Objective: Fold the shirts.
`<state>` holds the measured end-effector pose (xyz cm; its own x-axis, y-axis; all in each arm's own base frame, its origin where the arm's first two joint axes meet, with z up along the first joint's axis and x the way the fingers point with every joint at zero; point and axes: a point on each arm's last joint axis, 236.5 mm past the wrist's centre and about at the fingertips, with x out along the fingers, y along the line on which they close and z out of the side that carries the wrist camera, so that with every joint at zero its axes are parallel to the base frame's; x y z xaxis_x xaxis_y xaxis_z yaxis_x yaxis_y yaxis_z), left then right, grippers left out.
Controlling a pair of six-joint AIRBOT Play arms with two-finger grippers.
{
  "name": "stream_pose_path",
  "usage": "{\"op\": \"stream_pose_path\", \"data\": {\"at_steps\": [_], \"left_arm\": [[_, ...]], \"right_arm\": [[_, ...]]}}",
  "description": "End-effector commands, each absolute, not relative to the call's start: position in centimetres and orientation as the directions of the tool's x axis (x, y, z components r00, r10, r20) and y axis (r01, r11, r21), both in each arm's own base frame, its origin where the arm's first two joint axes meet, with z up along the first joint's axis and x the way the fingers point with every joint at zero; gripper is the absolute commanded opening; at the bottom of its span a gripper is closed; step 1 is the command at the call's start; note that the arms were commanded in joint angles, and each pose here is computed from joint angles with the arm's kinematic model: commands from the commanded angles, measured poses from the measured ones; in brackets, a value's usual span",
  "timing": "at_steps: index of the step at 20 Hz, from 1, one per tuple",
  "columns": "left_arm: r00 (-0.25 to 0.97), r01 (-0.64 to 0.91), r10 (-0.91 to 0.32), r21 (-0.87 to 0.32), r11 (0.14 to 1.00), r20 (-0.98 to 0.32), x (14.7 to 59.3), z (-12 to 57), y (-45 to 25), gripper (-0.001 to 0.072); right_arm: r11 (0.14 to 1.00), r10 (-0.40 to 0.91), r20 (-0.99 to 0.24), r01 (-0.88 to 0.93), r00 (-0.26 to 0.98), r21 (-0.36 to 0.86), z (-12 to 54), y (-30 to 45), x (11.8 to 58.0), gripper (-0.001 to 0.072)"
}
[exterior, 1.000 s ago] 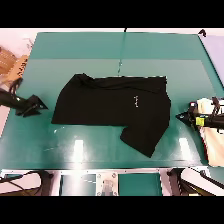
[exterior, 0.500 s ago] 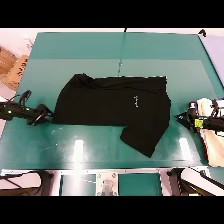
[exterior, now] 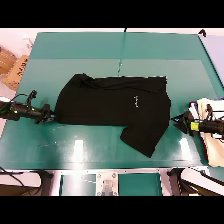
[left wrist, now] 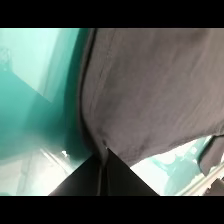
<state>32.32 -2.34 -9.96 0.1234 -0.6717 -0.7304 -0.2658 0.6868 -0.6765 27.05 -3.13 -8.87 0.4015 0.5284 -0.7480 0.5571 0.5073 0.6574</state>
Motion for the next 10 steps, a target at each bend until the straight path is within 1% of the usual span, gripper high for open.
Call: {"op": "stream_pose_path", "data": {"at_steps": [1,5,6,8,9,10], "left_arm": [[0.126,-0.253,-0.686,-0.692,0.676,-0.717,32.5,-9.6,-2.6,0.0023],[0.128,-0.253,-0.686,-0.693,0.675,-0.716,32.6,-9.5,-2.6,0.0024],[0.127,-0.253,-0.687,-0.693,0.675,-0.716,32.5,-9.5,-2.6,0.0024],[0.128,-0.253,-0.686,-0.692,0.676,-0.716,32.6,-9.5,-2.6,0.0024],[0.128,-0.253,-0.686,-0.692,0.676,-0.717,32.6,-9.6,-2.6,0.0023],[0.128,-0.252,-0.686,-0.692,0.676,-0.716,32.6,-9.5,-2.6,0.0023]], "right_arm": [[0.494,0.559,-0.752,0.588,0.349,0.641,-11.1,-2.1,26.4,0.0433],[0.519,0.587,-0.757,0.585,0.286,0.623,-12.8,-0.1,26.4,0.0431],[0.530,0.585,-0.761,0.578,0.280,0.621,-12.9,0.1,26.5,0.0431],[0.526,0.582,-0.757,0.572,0.297,0.629,-12.7,0.2,27.0,0.0427],[0.520,0.586,-0.745,0.556,0.319,0.648,-12.4,0.3,27.6,0.0381],[0.511,0.592,-0.732,0.544,0.338,0.665,-12.0,0.4,28.1,0.0243]]}}
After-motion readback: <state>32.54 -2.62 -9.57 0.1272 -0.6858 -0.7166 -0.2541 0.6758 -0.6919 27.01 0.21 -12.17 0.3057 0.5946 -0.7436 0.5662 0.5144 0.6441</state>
